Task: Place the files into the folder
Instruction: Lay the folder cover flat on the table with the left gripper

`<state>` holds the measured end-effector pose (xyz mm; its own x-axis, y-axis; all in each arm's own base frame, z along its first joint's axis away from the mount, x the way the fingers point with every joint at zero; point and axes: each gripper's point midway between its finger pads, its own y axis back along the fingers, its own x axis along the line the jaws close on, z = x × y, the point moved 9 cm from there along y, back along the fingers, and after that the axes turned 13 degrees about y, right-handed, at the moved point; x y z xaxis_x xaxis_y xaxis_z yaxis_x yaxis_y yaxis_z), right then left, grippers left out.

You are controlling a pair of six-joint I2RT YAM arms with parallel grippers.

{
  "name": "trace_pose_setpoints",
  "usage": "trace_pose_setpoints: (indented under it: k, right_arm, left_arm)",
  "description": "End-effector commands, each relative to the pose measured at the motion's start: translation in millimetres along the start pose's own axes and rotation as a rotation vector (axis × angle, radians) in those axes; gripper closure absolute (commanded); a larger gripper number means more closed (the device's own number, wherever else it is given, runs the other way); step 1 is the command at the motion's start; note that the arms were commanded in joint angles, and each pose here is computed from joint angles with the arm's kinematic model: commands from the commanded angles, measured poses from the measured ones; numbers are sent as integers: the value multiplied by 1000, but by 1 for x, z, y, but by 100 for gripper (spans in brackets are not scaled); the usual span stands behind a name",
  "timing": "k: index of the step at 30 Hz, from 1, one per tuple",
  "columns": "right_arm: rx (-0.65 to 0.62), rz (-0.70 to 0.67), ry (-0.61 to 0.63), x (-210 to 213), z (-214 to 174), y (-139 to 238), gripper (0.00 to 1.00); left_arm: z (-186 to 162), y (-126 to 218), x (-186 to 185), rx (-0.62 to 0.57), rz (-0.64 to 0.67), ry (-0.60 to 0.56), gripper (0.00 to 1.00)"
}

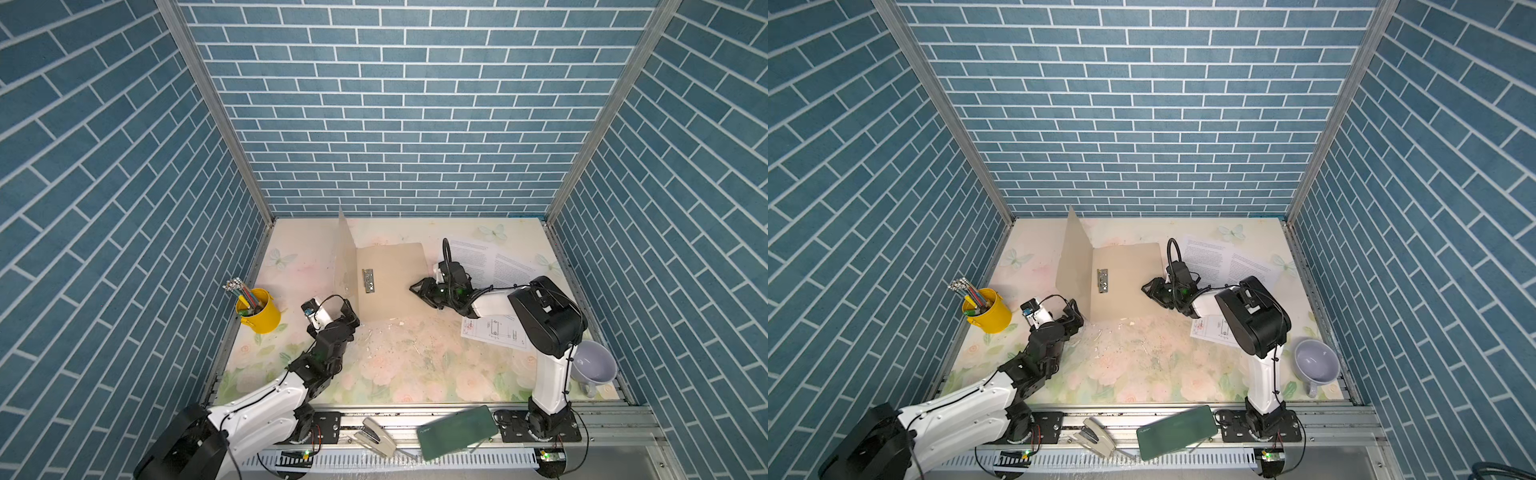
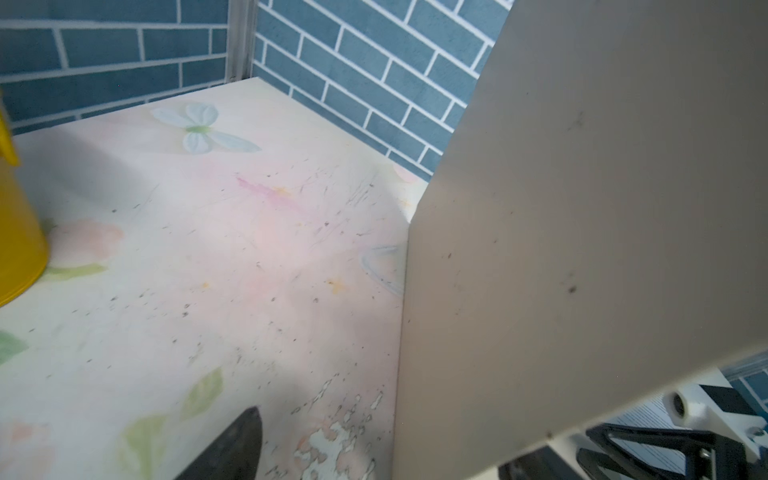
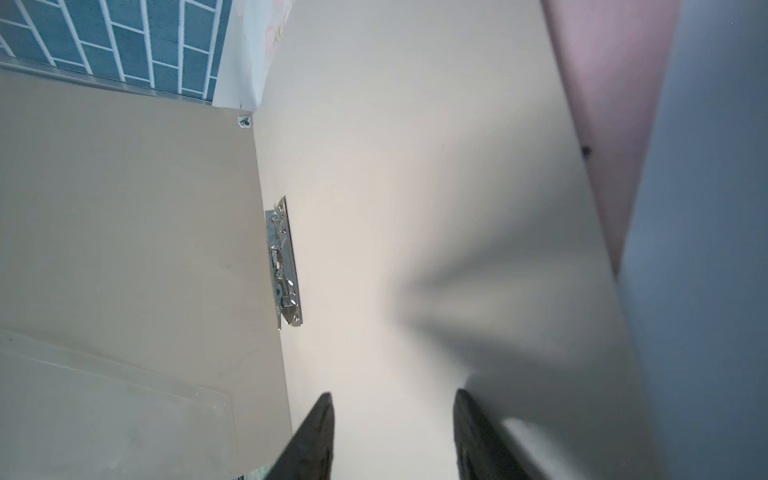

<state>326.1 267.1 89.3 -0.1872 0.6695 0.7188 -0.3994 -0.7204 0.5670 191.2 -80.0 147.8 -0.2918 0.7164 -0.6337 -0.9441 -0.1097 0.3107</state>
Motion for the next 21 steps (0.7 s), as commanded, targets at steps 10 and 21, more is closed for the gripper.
trace_pose_setpoints:
  k: [10,21]
  right_arm:
    - [155,-168,-54,-38,-36,-4,52]
    - [162,-167,-55,-38,-35,-4,52]
  left_arm:
    - [21,11,15,49,244,77,0]
    - [13,-19,10,272,337,139,0]
